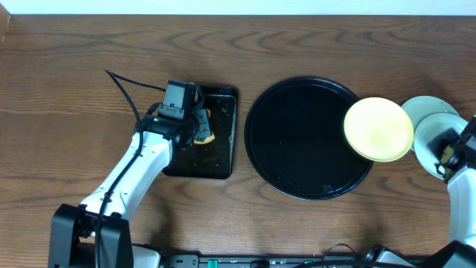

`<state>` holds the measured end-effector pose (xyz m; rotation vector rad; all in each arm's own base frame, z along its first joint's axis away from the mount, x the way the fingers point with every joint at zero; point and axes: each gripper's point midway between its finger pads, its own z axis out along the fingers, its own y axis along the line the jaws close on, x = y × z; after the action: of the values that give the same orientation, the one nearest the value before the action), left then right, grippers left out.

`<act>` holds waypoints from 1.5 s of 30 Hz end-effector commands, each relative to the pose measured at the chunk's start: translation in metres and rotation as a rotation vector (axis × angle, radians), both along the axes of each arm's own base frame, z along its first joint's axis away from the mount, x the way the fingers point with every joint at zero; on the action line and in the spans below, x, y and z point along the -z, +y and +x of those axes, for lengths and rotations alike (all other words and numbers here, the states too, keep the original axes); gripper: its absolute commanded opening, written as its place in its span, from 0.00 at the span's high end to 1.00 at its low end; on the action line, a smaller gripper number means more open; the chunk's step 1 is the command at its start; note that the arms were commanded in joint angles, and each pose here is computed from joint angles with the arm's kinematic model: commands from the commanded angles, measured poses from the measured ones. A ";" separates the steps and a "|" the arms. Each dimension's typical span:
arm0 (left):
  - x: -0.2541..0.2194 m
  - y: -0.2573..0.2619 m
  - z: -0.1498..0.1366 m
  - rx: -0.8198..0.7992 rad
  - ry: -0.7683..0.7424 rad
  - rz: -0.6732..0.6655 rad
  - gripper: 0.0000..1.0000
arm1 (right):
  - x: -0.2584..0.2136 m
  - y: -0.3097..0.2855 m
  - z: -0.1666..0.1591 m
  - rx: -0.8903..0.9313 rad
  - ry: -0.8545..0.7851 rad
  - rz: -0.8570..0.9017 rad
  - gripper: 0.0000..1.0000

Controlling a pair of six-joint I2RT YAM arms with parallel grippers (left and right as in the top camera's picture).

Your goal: Clean dirty plates on tray and stack at the side

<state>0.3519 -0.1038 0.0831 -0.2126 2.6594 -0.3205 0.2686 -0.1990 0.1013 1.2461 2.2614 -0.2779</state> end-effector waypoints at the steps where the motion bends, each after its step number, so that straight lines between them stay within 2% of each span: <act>1: 0.005 0.002 -0.003 0.007 0.013 0.012 0.92 | 0.008 -0.014 -0.029 0.161 0.080 -0.016 0.75; 7: 0.005 0.002 -0.003 0.007 0.013 0.012 0.91 | 0.034 -0.020 -0.066 0.267 0.185 0.077 0.85; 9: 0.005 0.002 -0.003 0.007 0.013 0.012 0.91 | 0.042 -0.023 -0.076 0.299 0.206 0.102 0.94; 11: 0.005 0.002 -0.003 0.007 0.013 0.012 0.91 | 0.051 -0.027 -0.086 0.351 0.225 0.126 0.97; 17: 0.005 0.002 -0.003 0.007 0.013 0.012 0.92 | 0.075 -0.041 -0.098 0.424 0.250 0.159 0.99; 26: 0.005 0.002 -0.003 0.007 0.013 0.012 0.92 | 0.080 -0.064 -0.066 0.408 0.113 0.122 0.99; 34: 0.005 0.002 -0.003 0.007 0.013 0.012 0.92 | 0.071 -0.060 -0.016 0.229 -0.057 0.158 0.97; 45: 0.005 0.002 -0.003 0.007 0.013 0.012 0.92 | 0.069 -0.054 -0.005 0.174 -0.080 0.169 0.94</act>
<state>0.3519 -0.1038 0.0831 -0.2121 2.6594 -0.3204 0.2588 -0.2594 0.0356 1.5525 2.1156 -0.1366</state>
